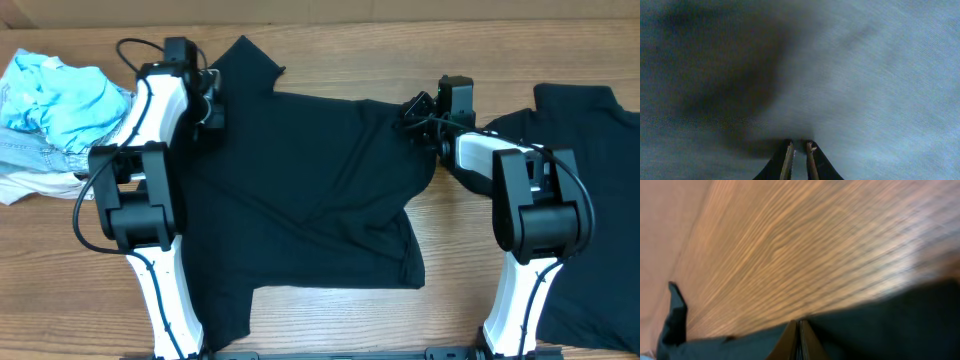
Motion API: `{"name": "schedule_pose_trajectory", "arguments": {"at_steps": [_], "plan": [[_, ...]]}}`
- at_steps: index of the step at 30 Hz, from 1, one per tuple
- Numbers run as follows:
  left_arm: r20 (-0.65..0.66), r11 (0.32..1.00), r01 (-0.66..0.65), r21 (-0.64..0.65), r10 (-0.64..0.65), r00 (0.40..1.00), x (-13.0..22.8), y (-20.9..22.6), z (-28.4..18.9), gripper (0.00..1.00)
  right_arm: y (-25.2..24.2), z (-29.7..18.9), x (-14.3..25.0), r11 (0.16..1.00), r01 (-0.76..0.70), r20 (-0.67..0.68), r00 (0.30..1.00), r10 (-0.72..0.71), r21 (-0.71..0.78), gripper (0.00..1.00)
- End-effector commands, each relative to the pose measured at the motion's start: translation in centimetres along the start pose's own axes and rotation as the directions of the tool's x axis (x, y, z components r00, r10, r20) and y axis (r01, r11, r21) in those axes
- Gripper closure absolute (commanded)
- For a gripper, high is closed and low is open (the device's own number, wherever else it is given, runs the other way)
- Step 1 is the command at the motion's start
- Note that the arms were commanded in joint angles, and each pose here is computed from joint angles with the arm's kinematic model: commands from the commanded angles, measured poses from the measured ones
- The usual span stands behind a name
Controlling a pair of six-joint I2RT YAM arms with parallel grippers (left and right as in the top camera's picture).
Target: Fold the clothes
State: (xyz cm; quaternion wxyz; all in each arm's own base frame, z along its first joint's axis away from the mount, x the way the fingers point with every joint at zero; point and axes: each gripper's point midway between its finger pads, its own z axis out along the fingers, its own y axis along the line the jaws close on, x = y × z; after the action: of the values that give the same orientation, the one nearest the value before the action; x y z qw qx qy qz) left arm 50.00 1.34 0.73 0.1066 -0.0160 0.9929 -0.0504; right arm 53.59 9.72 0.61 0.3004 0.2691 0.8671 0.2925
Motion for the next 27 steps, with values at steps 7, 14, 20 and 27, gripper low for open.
{"name": "schedule_pose_trajectory", "arguments": {"at_steps": [7,14,20,27], "plan": [[-0.064,0.998,0.003,0.060,0.001,0.998,1.6,1.2,3.7,0.96,9.9,-9.4,-5.0,0.922,0.379,0.003,0.925,-0.380,-0.072,0.78],[-0.111,1.000,0.007,0.009,-0.006,0.994,2.9,2.8,7.5,0.96,11.4,-16.4,-3.4,0.930,0.365,-0.062,0.928,-0.368,-0.045,0.71],[-0.018,0.920,0.306,-0.245,-0.320,0.947,2.9,13.3,6.2,0.96,5.5,-17.5,3.0,0.951,0.282,-0.366,0.905,-0.219,0.129,0.65],[0.029,0.918,0.393,0.045,-0.395,0.918,0.1,14.5,3.5,0.96,-0.4,-16.1,10.3,0.921,0.315,-0.597,0.792,-0.124,0.228,0.65]]}}
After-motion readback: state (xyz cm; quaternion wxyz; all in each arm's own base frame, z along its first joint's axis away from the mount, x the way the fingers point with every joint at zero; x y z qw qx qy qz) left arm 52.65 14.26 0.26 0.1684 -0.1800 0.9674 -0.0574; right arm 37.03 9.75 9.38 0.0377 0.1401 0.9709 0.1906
